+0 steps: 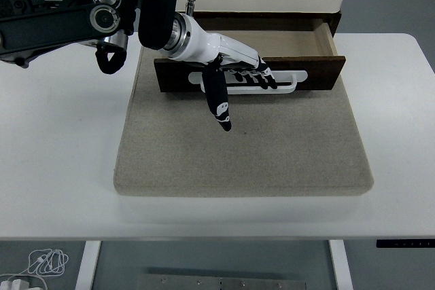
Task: Open the drawer under the combination cabinet
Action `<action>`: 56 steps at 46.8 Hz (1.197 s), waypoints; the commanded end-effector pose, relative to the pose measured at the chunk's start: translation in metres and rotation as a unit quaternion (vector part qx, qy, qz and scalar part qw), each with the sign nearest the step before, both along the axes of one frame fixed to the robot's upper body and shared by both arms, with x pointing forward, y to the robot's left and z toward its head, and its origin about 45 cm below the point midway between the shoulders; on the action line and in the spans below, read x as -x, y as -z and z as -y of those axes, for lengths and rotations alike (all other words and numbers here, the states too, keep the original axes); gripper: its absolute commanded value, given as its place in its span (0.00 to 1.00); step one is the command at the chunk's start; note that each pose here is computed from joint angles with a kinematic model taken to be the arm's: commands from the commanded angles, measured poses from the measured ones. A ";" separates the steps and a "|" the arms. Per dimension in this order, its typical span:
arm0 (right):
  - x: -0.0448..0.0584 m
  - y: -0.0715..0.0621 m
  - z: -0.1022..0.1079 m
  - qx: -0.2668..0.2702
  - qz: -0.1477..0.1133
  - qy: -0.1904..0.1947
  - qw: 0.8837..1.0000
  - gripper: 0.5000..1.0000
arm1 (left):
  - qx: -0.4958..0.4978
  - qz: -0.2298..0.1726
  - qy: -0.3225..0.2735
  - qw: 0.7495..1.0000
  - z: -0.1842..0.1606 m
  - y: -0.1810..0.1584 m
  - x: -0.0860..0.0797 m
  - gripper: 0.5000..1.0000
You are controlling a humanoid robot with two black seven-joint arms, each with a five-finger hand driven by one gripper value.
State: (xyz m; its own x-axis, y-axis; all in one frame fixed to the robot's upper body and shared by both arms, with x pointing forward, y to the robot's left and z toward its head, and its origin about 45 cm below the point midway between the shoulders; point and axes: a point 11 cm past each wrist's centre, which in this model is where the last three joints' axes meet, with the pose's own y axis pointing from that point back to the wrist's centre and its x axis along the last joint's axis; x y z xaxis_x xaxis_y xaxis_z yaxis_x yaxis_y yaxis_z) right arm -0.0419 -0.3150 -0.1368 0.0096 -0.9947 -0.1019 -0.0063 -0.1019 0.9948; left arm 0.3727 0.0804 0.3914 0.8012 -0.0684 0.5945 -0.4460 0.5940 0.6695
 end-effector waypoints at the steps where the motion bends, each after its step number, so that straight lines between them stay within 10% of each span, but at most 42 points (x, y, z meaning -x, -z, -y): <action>1: 0.000 0.000 0.000 0.000 0.000 0.000 1.000 0.85 | 0.000 0.000 0.000 1.000 0.000 -0.001 0.000 1.00; 18: 0.000 0.000 0.000 0.000 0.000 0.000 1.000 0.85 | 0.020 0.016 0.006 1.000 0.007 -0.024 0.001 1.00; 34: 0.000 0.000 0.000 0.000 0.000 0.000 1.000 0.85 | 0.124 0.079 0.035 0.989 0.016 -0.115 0.008 1.00; 56: 0.000 0.000 0.000 0.000 0.000 0.000 1.000 0.85 | 0.403 0.208 -0.011 0.891 -0.075 -0.294 -0.001 1.00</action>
